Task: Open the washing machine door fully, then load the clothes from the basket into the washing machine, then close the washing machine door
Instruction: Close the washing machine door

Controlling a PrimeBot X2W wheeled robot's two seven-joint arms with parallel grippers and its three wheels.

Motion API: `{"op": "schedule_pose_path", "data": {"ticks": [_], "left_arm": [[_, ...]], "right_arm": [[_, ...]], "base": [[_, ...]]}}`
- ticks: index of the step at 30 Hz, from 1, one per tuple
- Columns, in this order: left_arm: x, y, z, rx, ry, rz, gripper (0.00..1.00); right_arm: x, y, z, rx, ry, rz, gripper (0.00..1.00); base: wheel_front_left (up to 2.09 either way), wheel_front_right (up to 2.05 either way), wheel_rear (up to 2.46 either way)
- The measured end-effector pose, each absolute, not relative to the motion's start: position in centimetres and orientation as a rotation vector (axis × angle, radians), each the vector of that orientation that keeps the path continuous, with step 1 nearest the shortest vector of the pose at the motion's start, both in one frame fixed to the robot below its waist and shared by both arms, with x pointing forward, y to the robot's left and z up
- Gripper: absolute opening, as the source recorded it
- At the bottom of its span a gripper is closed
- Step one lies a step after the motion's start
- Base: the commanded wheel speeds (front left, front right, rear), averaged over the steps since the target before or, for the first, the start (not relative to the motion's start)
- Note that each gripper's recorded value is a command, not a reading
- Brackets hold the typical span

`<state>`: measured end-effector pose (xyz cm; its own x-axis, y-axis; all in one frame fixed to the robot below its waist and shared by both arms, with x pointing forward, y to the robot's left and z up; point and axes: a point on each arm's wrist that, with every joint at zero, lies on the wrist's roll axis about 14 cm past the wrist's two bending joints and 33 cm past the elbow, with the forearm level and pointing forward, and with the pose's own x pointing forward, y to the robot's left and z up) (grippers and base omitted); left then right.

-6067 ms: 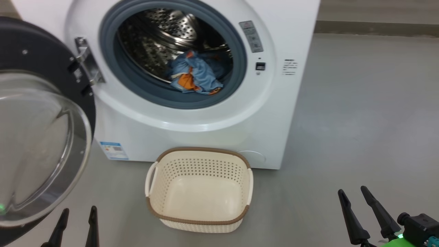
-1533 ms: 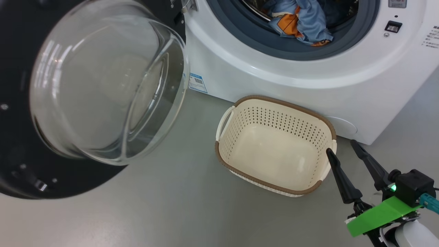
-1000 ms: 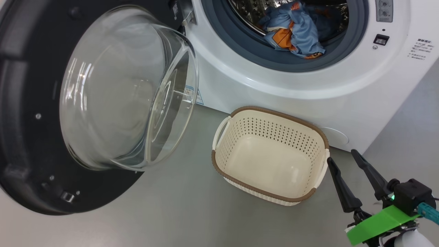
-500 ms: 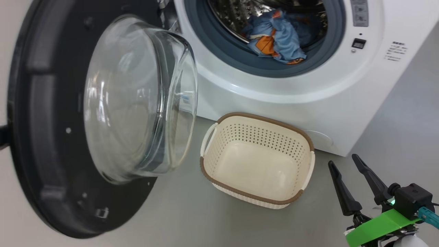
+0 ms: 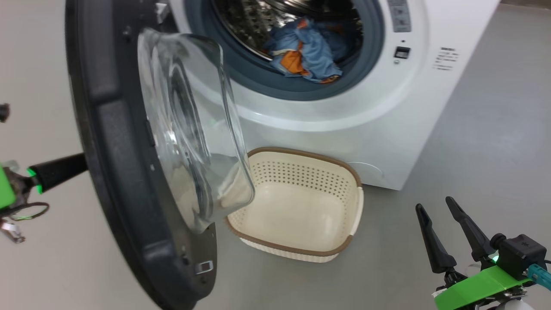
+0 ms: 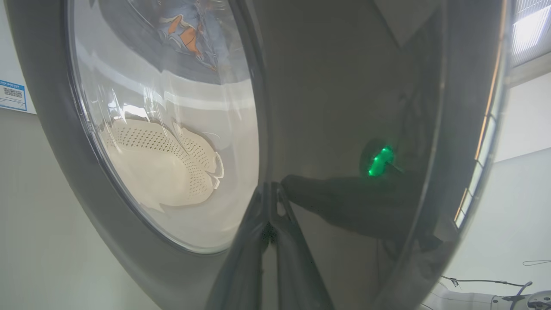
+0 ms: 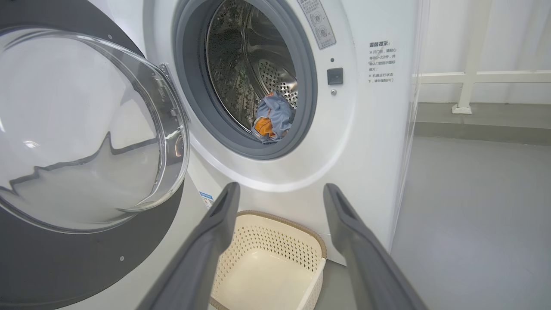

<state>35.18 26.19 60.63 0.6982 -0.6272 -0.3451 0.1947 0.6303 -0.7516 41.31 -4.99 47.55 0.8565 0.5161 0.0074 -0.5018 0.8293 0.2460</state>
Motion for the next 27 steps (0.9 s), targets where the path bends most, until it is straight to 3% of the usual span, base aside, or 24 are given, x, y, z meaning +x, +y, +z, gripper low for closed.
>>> {"op": "schedule_pose_path", "data": {"ticks": [27], "left_arm": [[45.1, 14.5, 58.3, -0.656, 0.625, -0.674, 0.00]], "right_arm": [[38.2, -16.0, 48.3, 0.242, 0.013, 0.200, 1.00]], "base": [[0.00, 0.00, 0.00]]}}
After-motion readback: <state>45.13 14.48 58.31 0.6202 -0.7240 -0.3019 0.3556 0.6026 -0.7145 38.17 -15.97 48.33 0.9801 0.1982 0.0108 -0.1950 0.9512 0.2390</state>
